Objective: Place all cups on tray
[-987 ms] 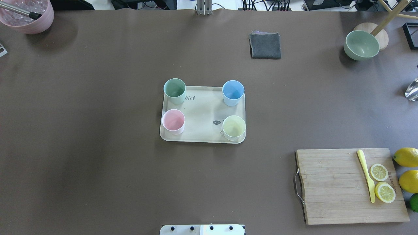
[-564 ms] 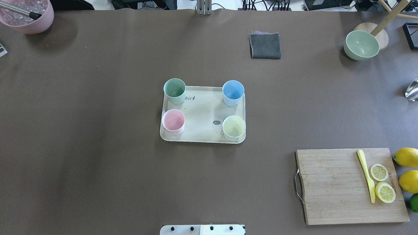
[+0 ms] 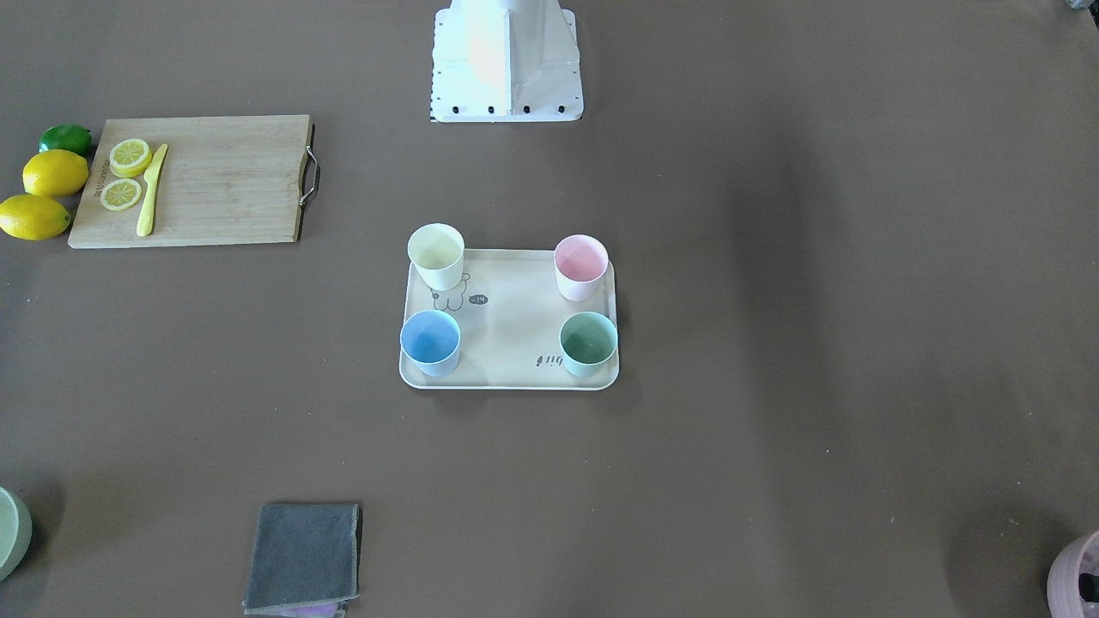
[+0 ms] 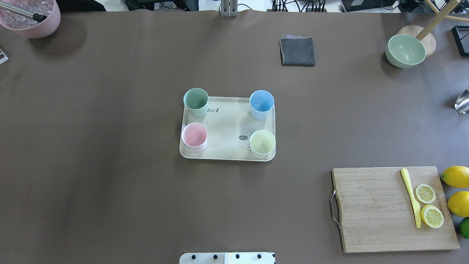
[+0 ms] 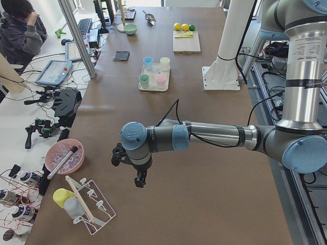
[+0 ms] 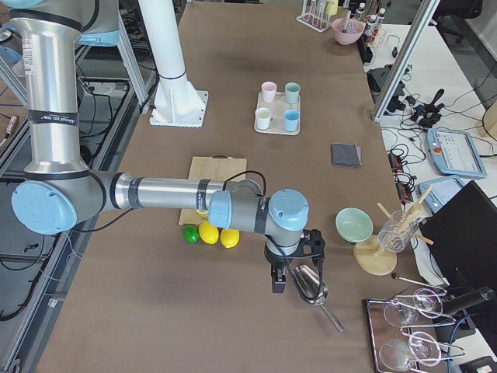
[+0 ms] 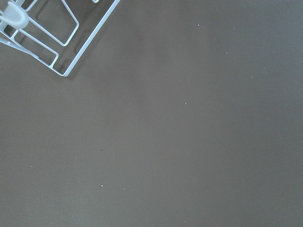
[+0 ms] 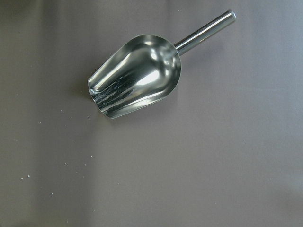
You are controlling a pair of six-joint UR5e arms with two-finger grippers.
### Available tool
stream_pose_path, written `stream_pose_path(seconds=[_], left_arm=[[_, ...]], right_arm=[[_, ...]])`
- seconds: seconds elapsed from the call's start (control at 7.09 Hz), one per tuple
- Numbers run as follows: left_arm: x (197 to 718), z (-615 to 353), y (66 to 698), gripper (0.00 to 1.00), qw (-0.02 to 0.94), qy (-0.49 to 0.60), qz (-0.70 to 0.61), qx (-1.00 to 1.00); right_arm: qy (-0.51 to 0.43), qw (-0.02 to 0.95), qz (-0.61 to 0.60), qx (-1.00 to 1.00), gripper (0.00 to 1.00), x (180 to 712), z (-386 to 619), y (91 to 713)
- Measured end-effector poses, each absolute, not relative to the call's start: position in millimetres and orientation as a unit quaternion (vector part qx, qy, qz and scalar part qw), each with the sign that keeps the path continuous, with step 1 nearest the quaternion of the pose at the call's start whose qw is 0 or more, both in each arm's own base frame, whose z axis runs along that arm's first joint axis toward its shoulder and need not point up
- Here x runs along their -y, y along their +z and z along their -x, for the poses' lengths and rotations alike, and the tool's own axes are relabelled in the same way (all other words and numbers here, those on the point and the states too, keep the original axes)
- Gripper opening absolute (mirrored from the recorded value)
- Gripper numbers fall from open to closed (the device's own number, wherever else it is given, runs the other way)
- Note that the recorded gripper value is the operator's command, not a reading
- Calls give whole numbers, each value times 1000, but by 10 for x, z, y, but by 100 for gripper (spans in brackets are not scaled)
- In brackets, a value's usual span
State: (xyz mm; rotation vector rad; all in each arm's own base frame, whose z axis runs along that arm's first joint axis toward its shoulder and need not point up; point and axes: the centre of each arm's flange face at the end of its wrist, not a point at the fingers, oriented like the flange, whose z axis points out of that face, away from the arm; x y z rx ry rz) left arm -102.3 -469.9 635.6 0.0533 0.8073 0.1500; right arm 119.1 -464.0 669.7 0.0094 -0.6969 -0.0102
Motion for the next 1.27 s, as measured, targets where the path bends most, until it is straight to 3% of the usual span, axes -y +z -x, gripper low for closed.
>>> stream_pose_path(seconds=[1.27], left_arm=[[4600, 1060, 6355, 98, 917, 69, -30, -392]], right_arm=[[-1, 937, 1, 349, 100, 4521, -1190, 6782]])
